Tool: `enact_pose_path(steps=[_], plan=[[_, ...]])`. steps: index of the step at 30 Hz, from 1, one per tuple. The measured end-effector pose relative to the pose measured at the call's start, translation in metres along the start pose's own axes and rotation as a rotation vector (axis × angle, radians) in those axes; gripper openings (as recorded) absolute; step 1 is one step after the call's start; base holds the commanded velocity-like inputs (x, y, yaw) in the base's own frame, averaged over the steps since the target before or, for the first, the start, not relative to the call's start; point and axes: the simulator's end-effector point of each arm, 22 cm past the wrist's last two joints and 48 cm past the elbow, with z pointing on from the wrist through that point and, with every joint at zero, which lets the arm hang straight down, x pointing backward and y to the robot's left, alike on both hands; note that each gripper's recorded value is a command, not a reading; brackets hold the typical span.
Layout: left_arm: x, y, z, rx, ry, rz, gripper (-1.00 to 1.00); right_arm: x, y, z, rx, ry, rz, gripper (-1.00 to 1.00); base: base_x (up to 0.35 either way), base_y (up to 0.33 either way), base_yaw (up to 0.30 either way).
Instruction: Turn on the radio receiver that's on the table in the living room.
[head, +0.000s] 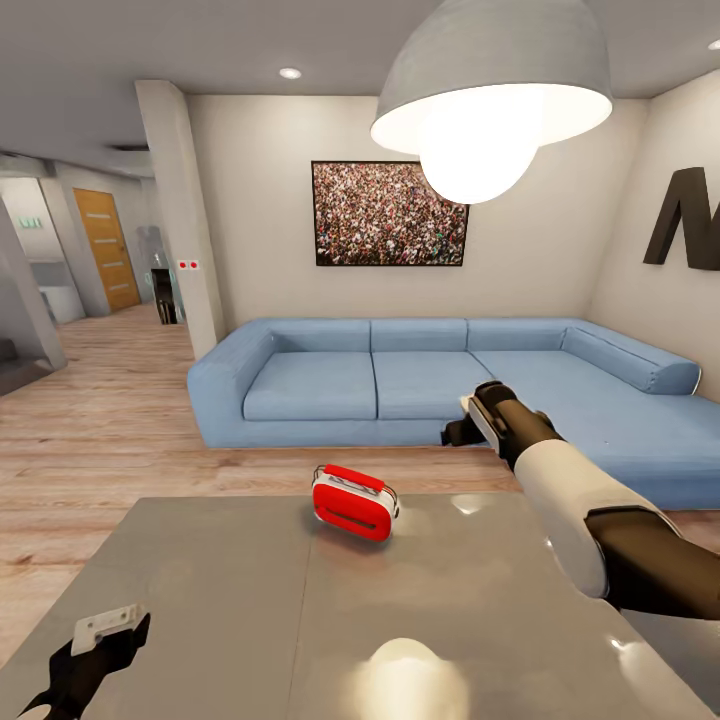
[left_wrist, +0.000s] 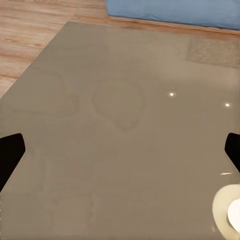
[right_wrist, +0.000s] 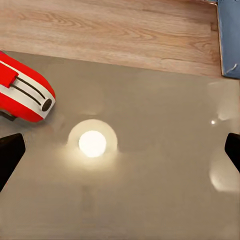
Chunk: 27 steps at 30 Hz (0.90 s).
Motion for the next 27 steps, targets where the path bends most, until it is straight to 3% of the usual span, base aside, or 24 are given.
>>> enact_pose_path(steps=[3,7,15,22,27], plan=[[0.000,-0.001,0.000,0.001,0.001,-0.002,1.00,-0.001,0.033,-0.001,-0.037,0.002,-0.020,1.00,0.000,0.000,0.000],[0.003,-0.005,-0.001,0.005,0.005,-0.008,1.00,0.016,0.047,0.007,-0.043,0.048,-0.041,1.00,0.000,0.000,0.000],[0.004,-0.010,-0.001,0.009,0.007,-0.011,1.00,0.034,0.057,0.014,-0.053,0.095,-0.064,1.00,0.000,0.000,0.000],[0.005,-0.009,-0.001,0.009,0.010,-0.010,1.00,0.029,0.061,0.012,-0.060,0.081,-0.071,1.00,0.000,0.000,0.000],[0.005,-0.008,-0.001,0.009,0.012,-0.009,1.00,0.014,0.092,0.003,-0.198,0.031,-0.072,1.00,0.000,0.000,0.000]])
